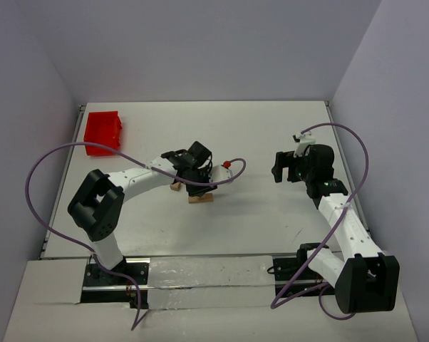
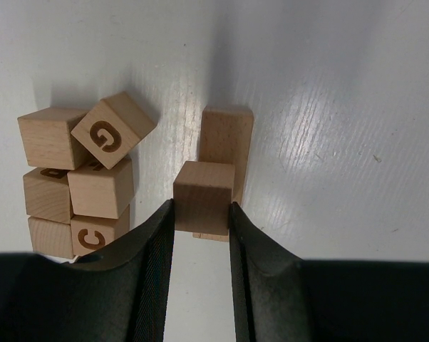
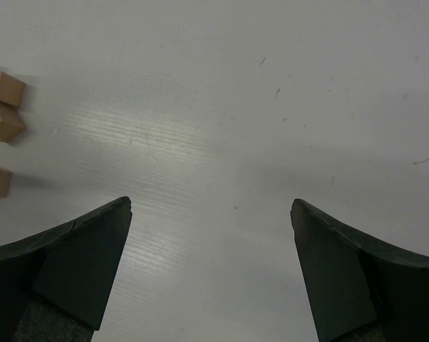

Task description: Build the wood block tower

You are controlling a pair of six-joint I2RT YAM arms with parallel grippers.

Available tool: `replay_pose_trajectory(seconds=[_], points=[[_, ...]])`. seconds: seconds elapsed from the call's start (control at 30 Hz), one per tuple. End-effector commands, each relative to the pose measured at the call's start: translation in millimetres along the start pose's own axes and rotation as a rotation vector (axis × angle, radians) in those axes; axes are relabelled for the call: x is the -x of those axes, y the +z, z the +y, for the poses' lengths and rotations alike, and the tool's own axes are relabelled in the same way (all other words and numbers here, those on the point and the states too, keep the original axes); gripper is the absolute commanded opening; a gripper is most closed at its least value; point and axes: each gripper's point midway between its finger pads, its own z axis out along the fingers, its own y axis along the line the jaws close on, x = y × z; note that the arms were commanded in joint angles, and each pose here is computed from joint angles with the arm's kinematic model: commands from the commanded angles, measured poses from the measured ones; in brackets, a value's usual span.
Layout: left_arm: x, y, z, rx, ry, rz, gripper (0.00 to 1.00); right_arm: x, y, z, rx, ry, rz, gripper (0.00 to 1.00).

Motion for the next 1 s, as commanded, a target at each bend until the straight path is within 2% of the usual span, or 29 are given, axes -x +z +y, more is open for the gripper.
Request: replay_pose_trajectory(seconds=[0.0, 0.3, 0.57, 0.83, 0.97], points=[[6.1, 4.4, -1.4, -0.004, 0.028, -0.028, 0.22, 29.0, -6.2, -2.2, -0.014, -0.012, -0.066, 1.0], [4.6, 4.9, -2.5, -0.006, 0.029, -0.028, 0.23, 28.1, -6.2, -2.8, -0.017, -0.013, -0.065, 1.0], [2.0, 6.6, -3.8, -0.011, 0.027, -0.023, 0.3, 28.3, -7.0, -3.3, -0.02, -0.015, -0.067, 1.0], [4.3, 6.4, -3.9, -0.019, 0.032, -0.024, 0.4, 28.6, -6.8, -3.0, -0.019, -0.015, -0.067, 1.0], [3.2, 5.7, -6.2, -0.029, 0.037, -0.022, 0.54, 28.2, -6.8, -3.1, -0.02, -0.015, -0.066, 1.0]])
